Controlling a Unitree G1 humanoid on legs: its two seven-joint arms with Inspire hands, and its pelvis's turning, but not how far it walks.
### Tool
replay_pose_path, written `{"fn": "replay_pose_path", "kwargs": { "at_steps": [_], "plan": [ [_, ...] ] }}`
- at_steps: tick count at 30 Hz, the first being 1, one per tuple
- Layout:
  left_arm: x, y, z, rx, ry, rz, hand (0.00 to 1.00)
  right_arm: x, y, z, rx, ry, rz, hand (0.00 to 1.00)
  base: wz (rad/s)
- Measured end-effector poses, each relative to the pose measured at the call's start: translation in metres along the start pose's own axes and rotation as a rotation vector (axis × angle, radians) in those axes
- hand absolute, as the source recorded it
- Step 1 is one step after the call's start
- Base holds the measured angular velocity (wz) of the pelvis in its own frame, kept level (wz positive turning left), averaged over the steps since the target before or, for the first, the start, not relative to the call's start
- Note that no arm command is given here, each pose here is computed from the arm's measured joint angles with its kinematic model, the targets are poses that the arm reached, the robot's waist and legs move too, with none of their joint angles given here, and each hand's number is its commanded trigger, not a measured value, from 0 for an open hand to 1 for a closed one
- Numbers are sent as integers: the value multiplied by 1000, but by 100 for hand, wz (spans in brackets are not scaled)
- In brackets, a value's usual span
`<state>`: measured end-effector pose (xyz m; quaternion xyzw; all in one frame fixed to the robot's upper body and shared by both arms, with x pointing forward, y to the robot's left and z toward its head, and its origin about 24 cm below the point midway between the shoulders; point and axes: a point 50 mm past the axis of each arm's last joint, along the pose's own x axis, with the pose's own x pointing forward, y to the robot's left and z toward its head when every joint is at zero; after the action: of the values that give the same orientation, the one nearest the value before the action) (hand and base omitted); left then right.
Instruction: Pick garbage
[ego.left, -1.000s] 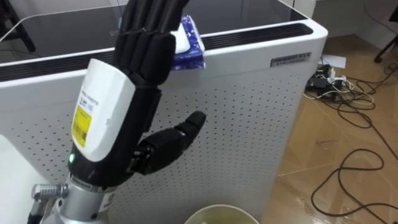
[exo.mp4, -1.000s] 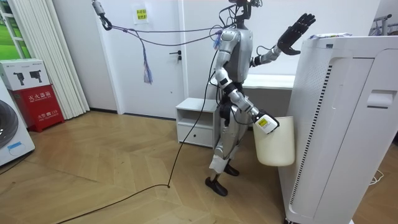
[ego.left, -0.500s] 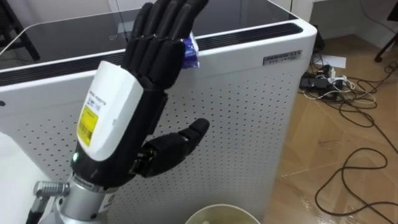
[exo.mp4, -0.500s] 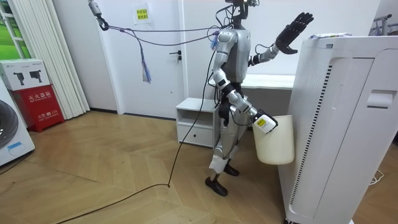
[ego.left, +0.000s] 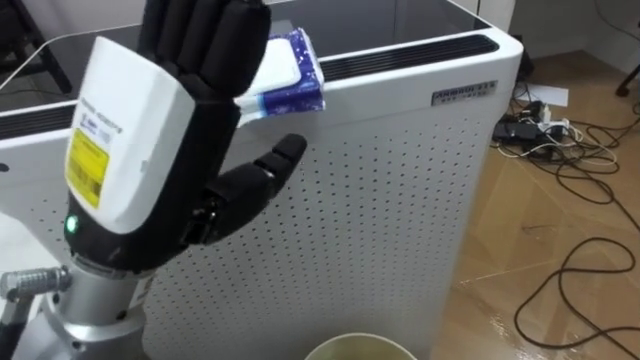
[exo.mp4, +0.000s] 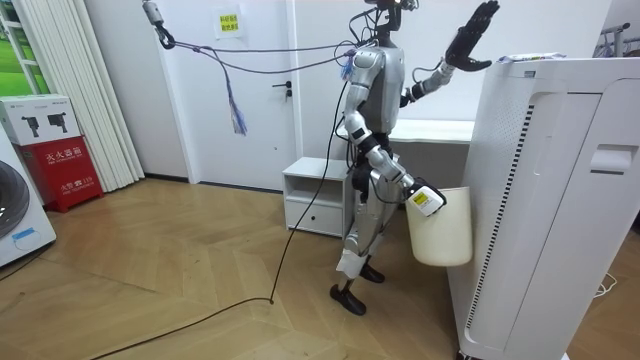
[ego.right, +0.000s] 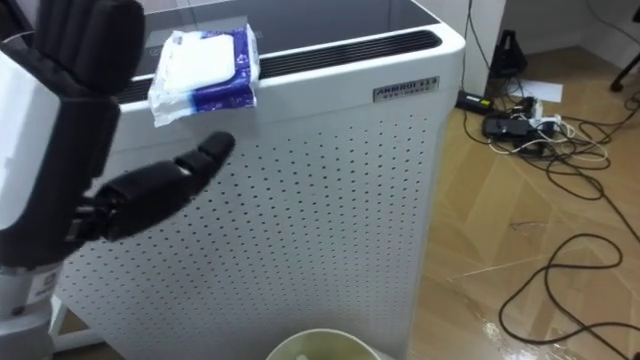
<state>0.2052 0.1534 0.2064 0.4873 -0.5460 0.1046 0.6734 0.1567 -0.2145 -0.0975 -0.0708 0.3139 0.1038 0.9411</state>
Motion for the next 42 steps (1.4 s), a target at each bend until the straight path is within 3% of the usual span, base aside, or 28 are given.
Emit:
{"fn": "replay_pose_path", "kwargs": {
  "at_steps": [14, 31, 42],
  "plan": [
    [1, 4, -6, 56, 45, 20, 0, -10, 5, -20, 24, 86, 34, 100, 0],
    [-8, -23, -14, 35, 167, -247, 0, -9, 4, -20, 27, 113, 34, 100, 0],
    [-9, -27, -16, 35, 186, -319, 0, -9, 4, -20, 25, 113, 32, 100, 0]
  ]
}}
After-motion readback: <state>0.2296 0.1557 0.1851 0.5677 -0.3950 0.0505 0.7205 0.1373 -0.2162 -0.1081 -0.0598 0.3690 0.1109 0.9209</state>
